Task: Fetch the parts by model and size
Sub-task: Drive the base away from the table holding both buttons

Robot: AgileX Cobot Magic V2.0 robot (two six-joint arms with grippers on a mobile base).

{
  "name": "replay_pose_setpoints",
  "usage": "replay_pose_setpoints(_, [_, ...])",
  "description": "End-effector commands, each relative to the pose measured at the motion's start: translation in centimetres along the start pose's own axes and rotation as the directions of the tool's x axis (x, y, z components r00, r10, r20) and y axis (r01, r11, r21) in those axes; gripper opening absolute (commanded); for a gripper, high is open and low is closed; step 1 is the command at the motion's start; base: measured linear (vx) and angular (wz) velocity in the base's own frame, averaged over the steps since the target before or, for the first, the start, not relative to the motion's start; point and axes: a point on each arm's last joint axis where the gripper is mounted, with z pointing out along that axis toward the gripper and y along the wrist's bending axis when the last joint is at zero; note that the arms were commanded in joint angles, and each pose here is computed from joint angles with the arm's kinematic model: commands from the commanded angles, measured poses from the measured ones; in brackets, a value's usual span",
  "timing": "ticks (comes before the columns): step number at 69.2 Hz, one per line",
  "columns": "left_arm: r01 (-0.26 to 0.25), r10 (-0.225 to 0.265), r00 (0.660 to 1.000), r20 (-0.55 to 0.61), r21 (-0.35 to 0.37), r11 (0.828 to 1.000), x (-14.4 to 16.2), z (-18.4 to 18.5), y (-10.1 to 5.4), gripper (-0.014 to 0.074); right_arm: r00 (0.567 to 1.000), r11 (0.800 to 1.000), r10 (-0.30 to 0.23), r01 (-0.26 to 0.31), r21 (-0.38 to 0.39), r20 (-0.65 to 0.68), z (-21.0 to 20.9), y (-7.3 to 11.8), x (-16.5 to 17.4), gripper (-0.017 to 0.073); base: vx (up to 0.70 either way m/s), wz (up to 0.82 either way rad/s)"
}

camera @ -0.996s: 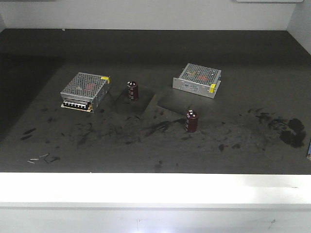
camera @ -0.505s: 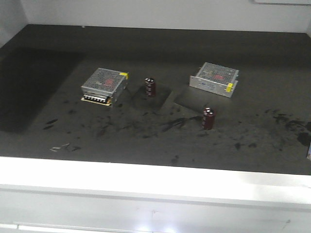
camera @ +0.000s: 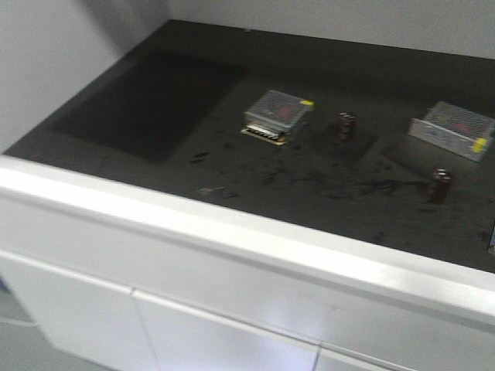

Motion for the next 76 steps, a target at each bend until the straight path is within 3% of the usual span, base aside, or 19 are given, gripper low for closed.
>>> replay_pose_setpoints(1, [-0.002,0.001,0.997,0.078,0.014,1.0,-1.24,-0.21,0.0,-0.0006,0.995,1.0,-0.009,0.009,-0.001,0.099,-0.19,0.03,-1.56,-0.0005,-0.16,0.61])
replay_pose_setpoints(76, [-0.002,0.001,0.997,0.077,0.014,1.0,-1.24,-0.21,0.0,-0.0006,0.995,1.0,-0.009,0.009,-0.001,0.099,-0.19,0.03,-1.56,-0.0005,-0.16,0.67])
